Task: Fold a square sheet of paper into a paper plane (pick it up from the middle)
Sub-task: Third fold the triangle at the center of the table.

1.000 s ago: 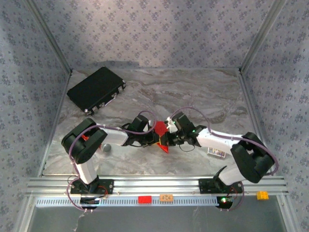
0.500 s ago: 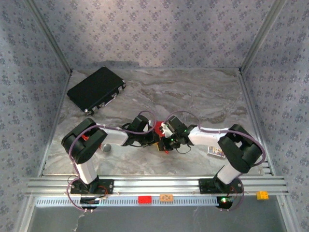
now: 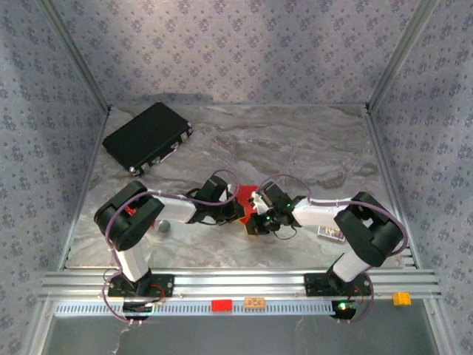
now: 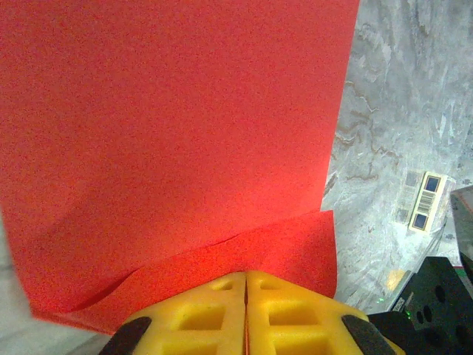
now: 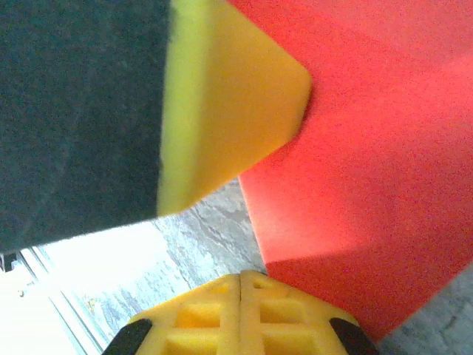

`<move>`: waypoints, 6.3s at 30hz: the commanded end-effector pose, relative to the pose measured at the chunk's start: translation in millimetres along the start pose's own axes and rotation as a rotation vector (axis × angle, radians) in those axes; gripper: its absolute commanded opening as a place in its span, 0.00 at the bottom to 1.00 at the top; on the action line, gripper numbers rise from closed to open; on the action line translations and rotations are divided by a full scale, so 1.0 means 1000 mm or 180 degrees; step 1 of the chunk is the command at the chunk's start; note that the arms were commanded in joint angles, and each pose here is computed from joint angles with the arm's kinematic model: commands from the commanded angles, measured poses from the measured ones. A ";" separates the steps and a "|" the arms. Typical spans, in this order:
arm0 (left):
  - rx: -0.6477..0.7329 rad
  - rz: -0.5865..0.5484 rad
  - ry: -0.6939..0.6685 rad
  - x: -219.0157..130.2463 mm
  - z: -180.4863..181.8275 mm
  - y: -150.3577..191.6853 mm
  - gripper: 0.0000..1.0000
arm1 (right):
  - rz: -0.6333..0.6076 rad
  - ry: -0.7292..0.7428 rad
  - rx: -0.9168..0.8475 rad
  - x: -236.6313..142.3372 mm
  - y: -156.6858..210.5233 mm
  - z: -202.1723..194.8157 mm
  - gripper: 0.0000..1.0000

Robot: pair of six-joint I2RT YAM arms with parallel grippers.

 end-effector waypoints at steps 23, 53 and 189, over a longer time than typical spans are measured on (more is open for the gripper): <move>-0.0064 -0.0007 -0.0434 -0.001 0.033 0.011 0.07 | -0.0124 -0.0586 0.0175 -0.038 0.001 0.032 0.06; 0.0060 -0.0125 -0.0510 -0.002 0.032 0.003 0.07 | -0.0067 -0.0255 0.0633 -0.020 0.025 -0.013 0.06; 0.0466 -0.0576 0.0004 -0.041 -0.007 -0.037 0.18 | -0.0303 0.0208 0.1074 -0.010 -0.001 -0.053 0.00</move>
Point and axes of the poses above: each hand's point on the last joint's axis, 136 mm out from that joint toward the fingers, its own x axis out along the fingers, its own z axis along the line the jaws close on, y = z × x, the point moved 4 cm from there along -x, back along the fingers, and after that the axes turned 11 degrees about x, right-handed, at the moved point
